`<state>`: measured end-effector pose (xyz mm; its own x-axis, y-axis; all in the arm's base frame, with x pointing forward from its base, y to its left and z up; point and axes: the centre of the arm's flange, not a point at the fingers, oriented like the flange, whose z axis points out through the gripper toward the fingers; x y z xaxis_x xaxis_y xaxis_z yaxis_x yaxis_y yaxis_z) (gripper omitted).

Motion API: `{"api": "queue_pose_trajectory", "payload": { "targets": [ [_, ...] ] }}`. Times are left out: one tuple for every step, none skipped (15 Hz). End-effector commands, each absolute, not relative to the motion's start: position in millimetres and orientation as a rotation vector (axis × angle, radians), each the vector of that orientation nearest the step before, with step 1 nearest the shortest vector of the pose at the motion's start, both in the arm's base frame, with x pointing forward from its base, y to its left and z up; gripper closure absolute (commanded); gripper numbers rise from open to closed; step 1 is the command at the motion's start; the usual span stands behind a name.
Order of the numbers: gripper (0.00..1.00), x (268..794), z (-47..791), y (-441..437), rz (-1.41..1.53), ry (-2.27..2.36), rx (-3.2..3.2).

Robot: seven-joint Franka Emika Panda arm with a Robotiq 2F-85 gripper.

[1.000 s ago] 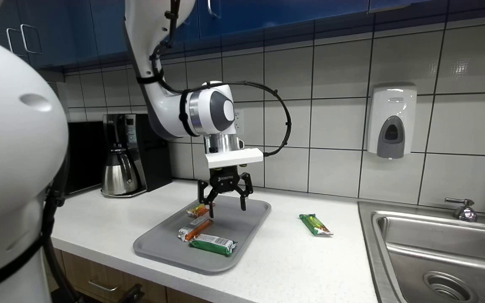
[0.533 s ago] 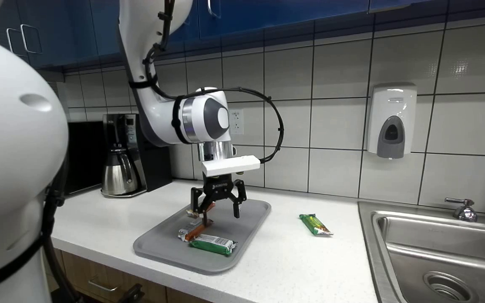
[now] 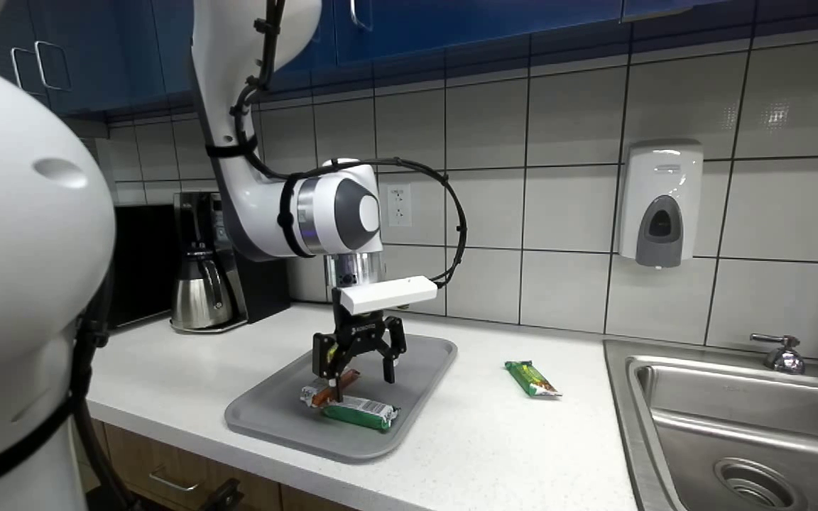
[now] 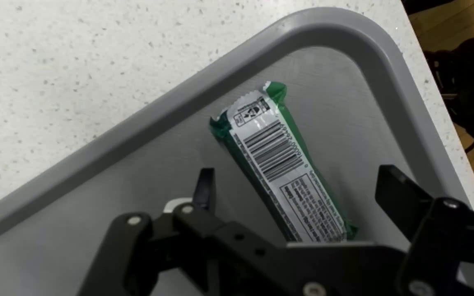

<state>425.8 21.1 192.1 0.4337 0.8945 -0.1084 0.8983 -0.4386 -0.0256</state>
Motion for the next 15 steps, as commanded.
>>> {"api": "queue_pose_trajectory", "payload": {
  "targets": [
    [0.00,415,190,18,-0.128,1.747,2.565],
    [0.00,414,188,18,-0.128,1.765,2.553],
    [0.00,414,186,19,-0.125,1.778,2.544],
    [0.00,413,183,18,-0.123,1.792,2.535],
    [0.00,413,182,19,-0.122,1.805,2.528],
    [0.00,413,180,19,-0.120,1.814,2.521],
    [0.00,413,177,19,-0.119,1.821,2.516],
    [0.00,413,175,19,-0.116,1.828,2.511],
    [0.00,414,172,20,-0.116,1.837,2.506],
    [0.00,415,170,20,-0.116,1.843,2.503],
    [0.00,415,168,20,-0.115,1.849,2.501],
    [0.00,416,166,21,-0.113,1.853,2.499],
    [0.00,416,165,21,-0.111,1.858,2.498],
    [0.00,416,163,22,-0.110,1.861,2.497],
    [0.00,417,162,22,-0.108,1.863,2.496]
  ]
}}
